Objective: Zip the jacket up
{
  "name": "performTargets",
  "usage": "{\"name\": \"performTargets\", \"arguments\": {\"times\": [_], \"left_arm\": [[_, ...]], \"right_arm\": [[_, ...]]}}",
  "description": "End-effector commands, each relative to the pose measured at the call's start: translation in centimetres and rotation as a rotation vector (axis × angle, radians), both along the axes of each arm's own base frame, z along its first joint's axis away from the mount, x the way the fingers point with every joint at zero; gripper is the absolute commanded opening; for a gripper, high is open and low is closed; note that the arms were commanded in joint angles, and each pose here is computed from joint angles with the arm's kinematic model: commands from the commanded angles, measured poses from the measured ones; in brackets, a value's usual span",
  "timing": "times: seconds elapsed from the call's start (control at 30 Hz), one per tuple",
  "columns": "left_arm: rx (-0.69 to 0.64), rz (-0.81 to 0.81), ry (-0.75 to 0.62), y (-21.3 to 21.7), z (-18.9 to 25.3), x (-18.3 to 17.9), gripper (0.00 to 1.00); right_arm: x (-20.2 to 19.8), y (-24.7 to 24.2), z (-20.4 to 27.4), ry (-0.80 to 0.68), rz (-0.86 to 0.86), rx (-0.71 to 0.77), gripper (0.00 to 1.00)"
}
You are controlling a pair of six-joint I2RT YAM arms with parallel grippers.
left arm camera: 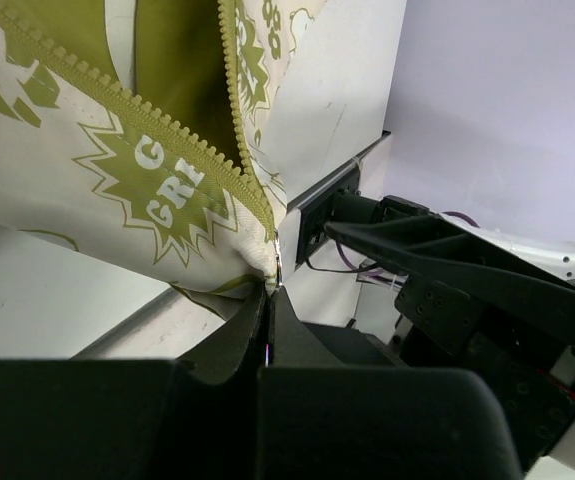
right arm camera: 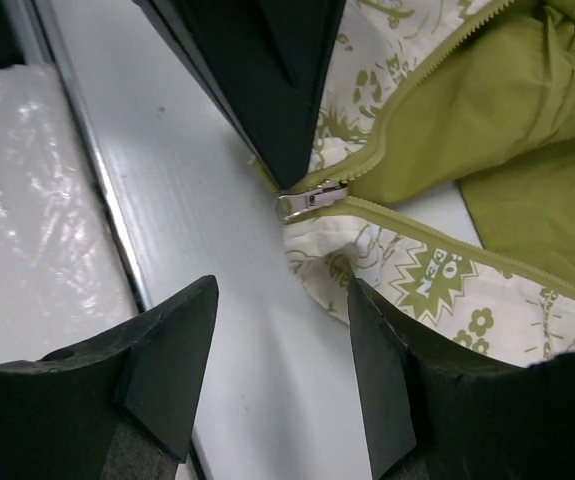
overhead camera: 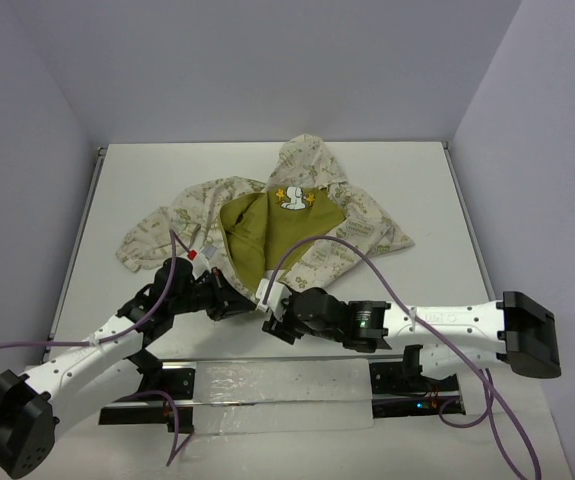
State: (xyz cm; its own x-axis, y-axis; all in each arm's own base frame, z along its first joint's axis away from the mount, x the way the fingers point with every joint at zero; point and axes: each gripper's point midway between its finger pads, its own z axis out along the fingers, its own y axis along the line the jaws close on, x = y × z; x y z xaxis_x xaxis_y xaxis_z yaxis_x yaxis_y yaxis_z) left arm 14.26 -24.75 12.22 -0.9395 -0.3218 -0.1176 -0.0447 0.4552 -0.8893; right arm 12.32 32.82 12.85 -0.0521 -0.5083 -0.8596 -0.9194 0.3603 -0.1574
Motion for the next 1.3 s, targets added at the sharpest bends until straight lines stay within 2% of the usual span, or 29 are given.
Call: {"name": "performTargets", "arguments": {"times": [0.0,0.47,0.6,0.77,0.93,1.1,1.27], "left_arm": [[-0.016,-0.009,-0.012,-0.2,1.0,0.0,0.0],[-0.006,-0.019,-0.047,-0.1,1.6,0.1,0.0],[-0.005,-0.019,-0.054,-0.1,1.7,0.1,0.0],[-0.003,-0.019,-0.062,0.0,1.7,0.1,0.0],[0.002,-0.019,-0.066,0.0,1.6,0.1,0.0],[0.009,-0.02,-0.069,0.0,1.4,0.1,0.0],[0.013,-0.017,-0.07,0.2,1.3,0.1,0.0]], "right_arm": [[2.0,2.3,3.7,-0.098,-0.04,0.07,0.62],[2.7,4.8,2.2,-0.11,-0.017,0.007,0.59],[2.7,5.1,2.0,-0.107,-0.016,0.005,0.55],[2.8,5.0,1.9,-0.105,-0.028,0.007,0.37],[2.8,4.7,2.0,-0.102,-0.033,0.011,0.31],[2.8,4.6,2.4,-0.102,-0.036,0.027,0.17],[2.8,4.6,2.7,-0.102,-0.04,0.035,0.1]]}}
